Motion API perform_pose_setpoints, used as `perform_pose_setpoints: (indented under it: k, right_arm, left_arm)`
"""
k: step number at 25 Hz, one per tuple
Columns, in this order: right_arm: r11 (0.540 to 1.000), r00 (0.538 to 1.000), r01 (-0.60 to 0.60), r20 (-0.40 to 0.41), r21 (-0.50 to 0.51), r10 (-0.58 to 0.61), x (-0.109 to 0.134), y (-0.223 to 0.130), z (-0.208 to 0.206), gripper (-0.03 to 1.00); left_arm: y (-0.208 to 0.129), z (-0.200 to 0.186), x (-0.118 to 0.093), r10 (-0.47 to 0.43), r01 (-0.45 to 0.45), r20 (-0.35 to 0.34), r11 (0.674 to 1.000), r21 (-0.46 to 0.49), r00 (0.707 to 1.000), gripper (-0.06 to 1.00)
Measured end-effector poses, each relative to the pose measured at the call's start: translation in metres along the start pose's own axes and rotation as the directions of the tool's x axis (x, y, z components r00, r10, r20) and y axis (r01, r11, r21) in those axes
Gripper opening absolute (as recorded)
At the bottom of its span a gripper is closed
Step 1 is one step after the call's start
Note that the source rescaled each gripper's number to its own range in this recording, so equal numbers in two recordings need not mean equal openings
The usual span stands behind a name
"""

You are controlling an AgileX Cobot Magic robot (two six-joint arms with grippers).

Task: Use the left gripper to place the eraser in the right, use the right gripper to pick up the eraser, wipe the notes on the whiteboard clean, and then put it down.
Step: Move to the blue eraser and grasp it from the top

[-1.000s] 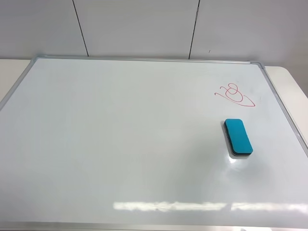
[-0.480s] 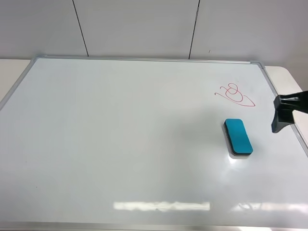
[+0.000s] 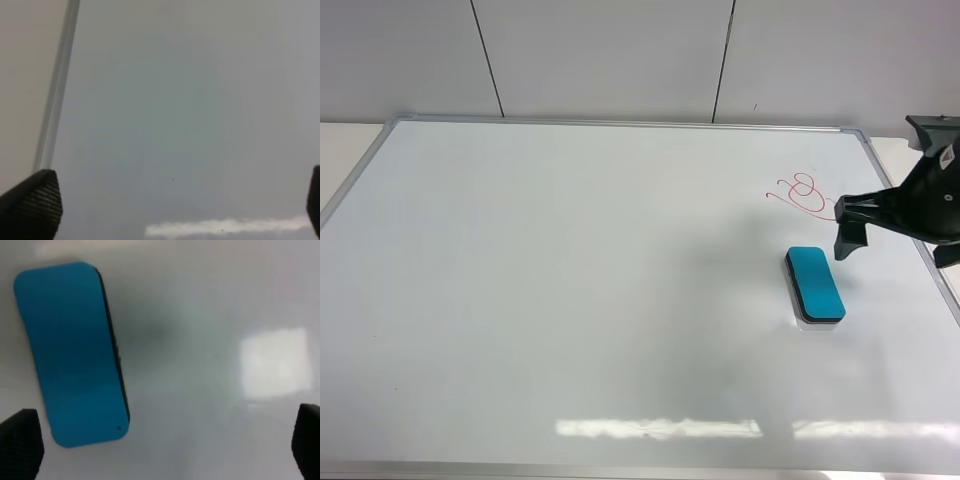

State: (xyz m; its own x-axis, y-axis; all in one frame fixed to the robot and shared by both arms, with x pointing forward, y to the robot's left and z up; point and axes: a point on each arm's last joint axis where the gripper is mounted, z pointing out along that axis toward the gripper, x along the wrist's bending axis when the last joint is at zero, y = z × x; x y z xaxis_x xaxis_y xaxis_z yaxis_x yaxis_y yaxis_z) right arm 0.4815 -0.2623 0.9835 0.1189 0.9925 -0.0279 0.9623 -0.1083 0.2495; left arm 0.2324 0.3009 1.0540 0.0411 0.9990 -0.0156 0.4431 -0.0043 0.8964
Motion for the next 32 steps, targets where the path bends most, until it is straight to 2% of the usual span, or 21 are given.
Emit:
perform_pose_setpoints:
  k: [6,16,24,32]
  right_arm:
    - [1.0,0.999,-0.001,-0.051,-0.028,0.0,0.01,0.011,0.025,1.0]
    - [0.994,0.999,0.025,-0.028,0.105,-0.022,0.02,0.011,0.072,1.0]
    - [0.991,0.994,0.098,-0.047,0.089,-0.094,0.044,0.022,0.078,1.0]
    - [0.992,0.994,0.096,-0.056,0.077,-0.092,0.046,0.023,0.078,1.0]
  left_arm:
    - [0.0,0.0,0.0,0.0,0.0,0.0,1.0,0.0,1.0,1.0]
    - [0.0,0.0,0.0,0.0,0.0,0.0,1.0,0.0,1.0,1.0]
    - [0.0,0.0,0.0,0.0,0.0,0.0,1.0,0.0,1.0,1.0]
    - [0.0,0.0,0.0,0.0,0.0,0.0,1.0,0.0,1.0,1.0]
